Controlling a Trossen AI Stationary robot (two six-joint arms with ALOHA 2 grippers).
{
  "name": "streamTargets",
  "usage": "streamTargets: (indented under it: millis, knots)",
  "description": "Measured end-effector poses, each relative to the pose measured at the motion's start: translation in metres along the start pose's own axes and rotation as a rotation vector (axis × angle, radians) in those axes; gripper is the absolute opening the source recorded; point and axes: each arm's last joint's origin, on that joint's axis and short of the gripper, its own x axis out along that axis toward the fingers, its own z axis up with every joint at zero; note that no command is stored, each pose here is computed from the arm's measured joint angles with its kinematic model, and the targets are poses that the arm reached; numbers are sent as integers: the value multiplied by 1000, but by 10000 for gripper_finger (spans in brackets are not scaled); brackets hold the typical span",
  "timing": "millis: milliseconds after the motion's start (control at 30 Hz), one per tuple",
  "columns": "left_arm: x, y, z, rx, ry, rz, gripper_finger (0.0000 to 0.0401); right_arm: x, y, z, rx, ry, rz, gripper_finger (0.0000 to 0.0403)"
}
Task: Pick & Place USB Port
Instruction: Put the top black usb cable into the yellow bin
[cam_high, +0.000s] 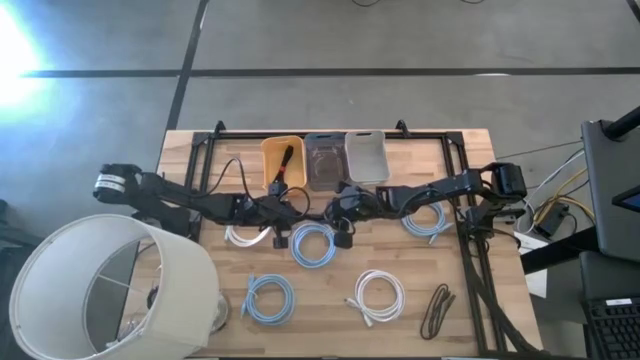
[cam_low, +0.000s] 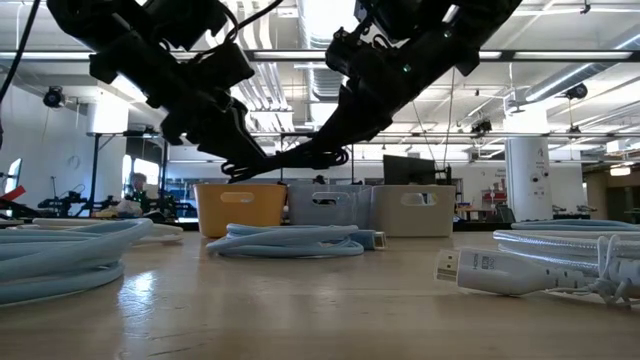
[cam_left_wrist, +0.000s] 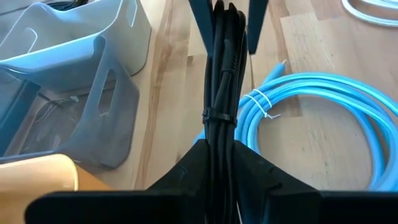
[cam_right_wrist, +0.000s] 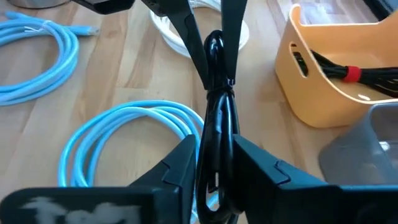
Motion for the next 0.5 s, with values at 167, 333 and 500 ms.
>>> streamTargets:
  millis: [167, 333, 500]
  knots:
    - [0, 0, 0, -21, 3, -2, 57, 0, -2, -3, -3, 31, -68, 138]
    - [0, 0, -1, -30, 5, -5, 58, -5, -2, -4, -5, 58, -78, 164]
    - [0, 0, -1, -46, 5, 2, 59, -14, -3, -6, -7, 111, -79, 177]
